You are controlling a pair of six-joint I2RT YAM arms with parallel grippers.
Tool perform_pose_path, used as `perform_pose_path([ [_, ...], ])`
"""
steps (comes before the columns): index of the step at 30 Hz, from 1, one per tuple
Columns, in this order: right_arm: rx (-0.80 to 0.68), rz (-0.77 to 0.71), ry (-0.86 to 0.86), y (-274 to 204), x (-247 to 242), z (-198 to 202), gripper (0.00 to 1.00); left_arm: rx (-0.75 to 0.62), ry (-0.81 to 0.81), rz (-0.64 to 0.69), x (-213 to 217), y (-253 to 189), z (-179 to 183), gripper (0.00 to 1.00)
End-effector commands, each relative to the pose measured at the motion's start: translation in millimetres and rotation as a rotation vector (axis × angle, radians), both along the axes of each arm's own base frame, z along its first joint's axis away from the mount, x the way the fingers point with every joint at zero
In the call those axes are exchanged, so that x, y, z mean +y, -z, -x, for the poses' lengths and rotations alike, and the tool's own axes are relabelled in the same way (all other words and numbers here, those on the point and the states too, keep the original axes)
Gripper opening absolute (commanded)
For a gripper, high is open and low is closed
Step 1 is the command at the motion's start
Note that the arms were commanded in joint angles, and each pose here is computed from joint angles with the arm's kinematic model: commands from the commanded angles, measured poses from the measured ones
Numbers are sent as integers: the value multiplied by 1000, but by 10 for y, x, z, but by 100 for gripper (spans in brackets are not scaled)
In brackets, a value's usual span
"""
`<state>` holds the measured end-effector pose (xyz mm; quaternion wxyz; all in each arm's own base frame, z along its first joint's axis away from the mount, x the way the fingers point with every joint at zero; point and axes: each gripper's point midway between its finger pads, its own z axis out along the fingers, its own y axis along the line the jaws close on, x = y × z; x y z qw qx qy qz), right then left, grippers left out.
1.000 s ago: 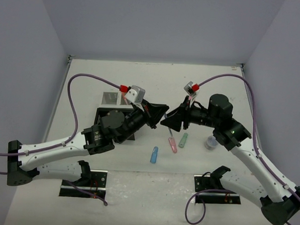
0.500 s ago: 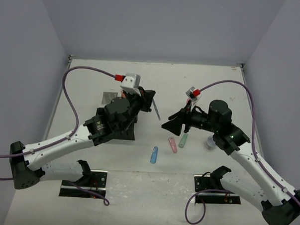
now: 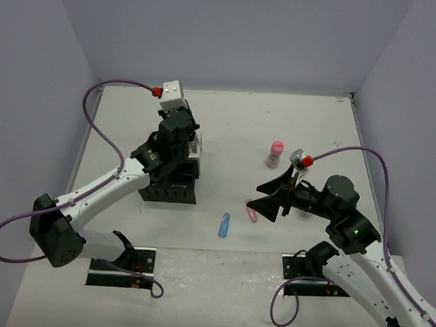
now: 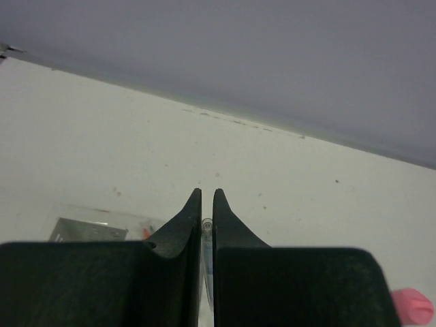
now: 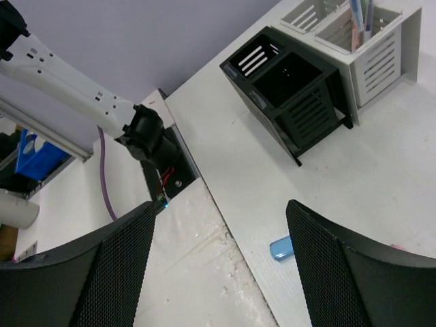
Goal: Sort the stationery into containers
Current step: Place the pen in the storage box.
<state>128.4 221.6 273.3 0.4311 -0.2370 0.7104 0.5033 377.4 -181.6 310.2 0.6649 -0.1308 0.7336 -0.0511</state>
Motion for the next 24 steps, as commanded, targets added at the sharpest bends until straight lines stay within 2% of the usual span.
perform_pose_path([
  [1,63,20,49,156,-41,-37,80,-22,-182,-40,352,43,-28,0],
  [7,142,46,83,318,-26,-110,81,37,-194,-54,356,487,-58,0],
  [13,178,55,78,434,-2,-116,86,80,-184,-63,351,781,-48,2],
  [14,188,64,111,468,-29,-155,86,93,-186,-55,357,818,-28,11],
  [15,204,77,164,497,-70,-222,86,105,-183,-49,356,841,-8,28],
  [16,223,92,226,526,-122,-299,87,116,-177,-42,351,859,13,47],
  [17,252,121,298,599,-185,-394,87,136,-170,-30,351,899,46,71],
  [18,306,171,376,736,-262,-484,90,151,-160,-14,349,918,83,88],
  [19,384,251,462,950,-361,-556,97,158,-148,6,342,914,123,96],
  [20,449,336,573,1147,-502,-649,99,167,-134,26,335,916,159,99],
  [22,513,485,800,1390,-835,-807,98,185,-92,74,302,899,250,100],
  [24,561,610,923,1604,-990,-929,95,188,-49,106,285,860,342,100],
])
